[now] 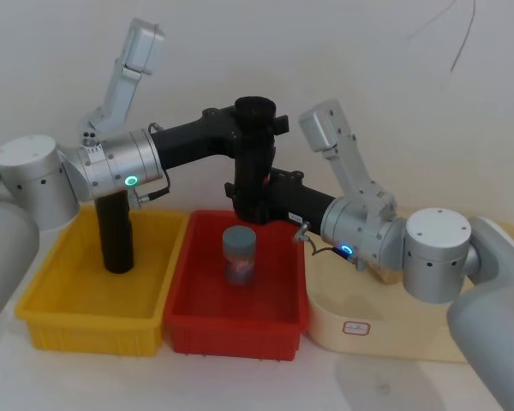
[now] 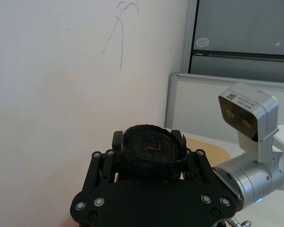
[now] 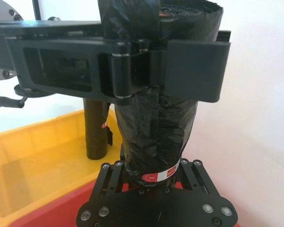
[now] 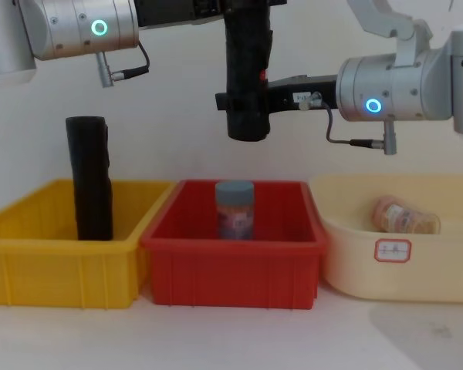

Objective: Pick up the garbage bag with the one hand and transfer it to the other hand.

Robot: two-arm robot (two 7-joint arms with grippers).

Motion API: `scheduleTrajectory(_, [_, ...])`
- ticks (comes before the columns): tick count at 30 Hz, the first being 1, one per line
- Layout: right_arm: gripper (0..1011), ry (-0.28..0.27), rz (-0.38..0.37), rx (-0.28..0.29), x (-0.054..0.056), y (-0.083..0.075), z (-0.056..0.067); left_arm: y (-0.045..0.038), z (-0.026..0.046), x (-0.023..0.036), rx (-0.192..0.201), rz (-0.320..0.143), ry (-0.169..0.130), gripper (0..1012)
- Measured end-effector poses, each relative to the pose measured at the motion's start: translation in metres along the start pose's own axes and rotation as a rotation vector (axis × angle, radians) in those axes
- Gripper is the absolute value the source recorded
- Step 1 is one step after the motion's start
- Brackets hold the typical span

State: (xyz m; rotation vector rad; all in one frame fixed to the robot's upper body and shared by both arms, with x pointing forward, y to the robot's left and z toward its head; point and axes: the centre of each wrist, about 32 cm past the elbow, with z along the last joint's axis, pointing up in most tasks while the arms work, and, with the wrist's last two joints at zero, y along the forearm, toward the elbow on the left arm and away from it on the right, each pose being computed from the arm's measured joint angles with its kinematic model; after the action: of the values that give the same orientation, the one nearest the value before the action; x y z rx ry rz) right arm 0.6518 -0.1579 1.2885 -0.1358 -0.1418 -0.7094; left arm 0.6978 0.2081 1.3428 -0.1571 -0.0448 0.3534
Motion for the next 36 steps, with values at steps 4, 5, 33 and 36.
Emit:
scheduleTrajectory(4, [477,0.000,0.000,0.000,0.000,0.000,0.000,0.0000,0.0000,0.0000,0.000,0.000,0.000,677])
scheduleTrajectory(5, [477,0.000,0.000,0.000,0.000,0.000,0.000,0.0000,0.0000,0.0000,0.000,0.000,0.000,698])
scheduleTrajectory(33, [477,-0.031,-0.174,-0.035,-0.008,-0.017,0.006,0.0000,0.0000,0.0000,0.000,0.000,0.000,1002])
scheduleTrajectory(36, [477,-0.033,-0.204,-0.043,-0.009,-0.021,0.007,0.0000,0.0000,0.0000,0.000,0.000,0.000,1002])
